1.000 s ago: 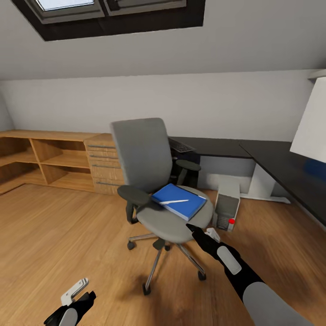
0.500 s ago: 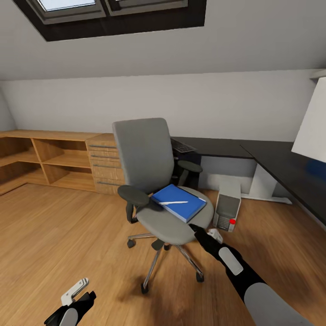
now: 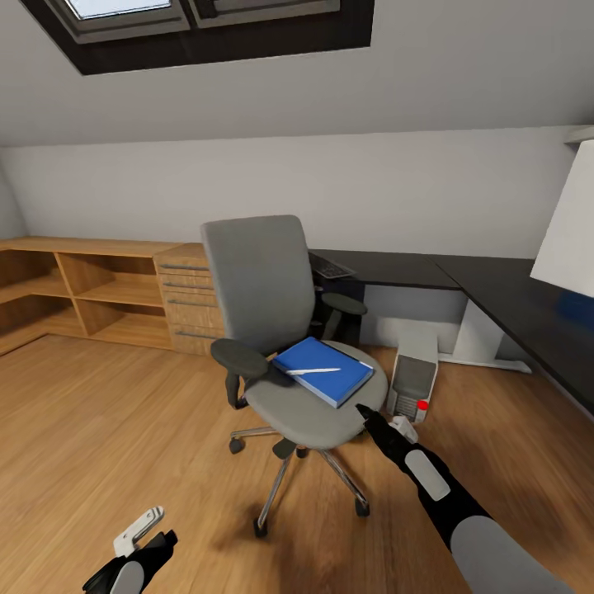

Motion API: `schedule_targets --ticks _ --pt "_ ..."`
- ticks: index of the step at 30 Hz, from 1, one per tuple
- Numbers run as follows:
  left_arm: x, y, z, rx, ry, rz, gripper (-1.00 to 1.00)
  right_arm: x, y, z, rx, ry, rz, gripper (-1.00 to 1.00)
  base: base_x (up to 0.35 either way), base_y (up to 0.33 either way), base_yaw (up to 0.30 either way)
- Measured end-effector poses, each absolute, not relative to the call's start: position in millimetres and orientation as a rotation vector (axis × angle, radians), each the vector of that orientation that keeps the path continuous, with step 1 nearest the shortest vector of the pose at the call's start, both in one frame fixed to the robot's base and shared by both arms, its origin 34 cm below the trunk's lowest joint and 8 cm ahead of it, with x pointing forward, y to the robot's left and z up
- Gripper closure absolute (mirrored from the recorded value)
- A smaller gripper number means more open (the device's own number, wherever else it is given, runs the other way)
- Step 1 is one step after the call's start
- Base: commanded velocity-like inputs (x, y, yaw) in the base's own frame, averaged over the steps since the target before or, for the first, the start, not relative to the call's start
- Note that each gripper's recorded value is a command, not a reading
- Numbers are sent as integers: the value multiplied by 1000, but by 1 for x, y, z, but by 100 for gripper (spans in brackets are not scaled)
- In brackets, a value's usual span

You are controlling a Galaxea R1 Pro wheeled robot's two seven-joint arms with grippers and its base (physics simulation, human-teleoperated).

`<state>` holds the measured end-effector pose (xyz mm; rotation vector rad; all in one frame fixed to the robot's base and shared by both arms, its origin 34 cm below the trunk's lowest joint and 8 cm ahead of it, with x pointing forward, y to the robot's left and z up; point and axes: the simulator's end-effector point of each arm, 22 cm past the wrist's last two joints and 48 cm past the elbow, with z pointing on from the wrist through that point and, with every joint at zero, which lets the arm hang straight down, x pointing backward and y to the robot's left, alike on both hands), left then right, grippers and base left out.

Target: In the bedroom, organize the workspace by keeping the computer under the desk, ensuring the monitor is on the desk, placing the keyboard on the desk next to the monitor, placing the mouse on the desk next to the keyboard, moving the folder from the swivel chair onto the desk next to the mouse, stacking the notebook on top of the folder with the pen on top of the notebook, and positioning the swivel chair next to the desk.

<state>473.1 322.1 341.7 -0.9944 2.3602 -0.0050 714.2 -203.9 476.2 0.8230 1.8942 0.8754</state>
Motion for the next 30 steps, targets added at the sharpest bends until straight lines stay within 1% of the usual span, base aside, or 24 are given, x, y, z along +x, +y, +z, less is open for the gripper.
schedule_targets --ticks 9,30 --pt "473 327 342 -995 2357 1 -100 715 -232 471 896 1887 815 -100 0 0 0" --pt "473 327 342 -995 2357 1 -100 715 -233 469 905 1893 805 -100 0 0 0"
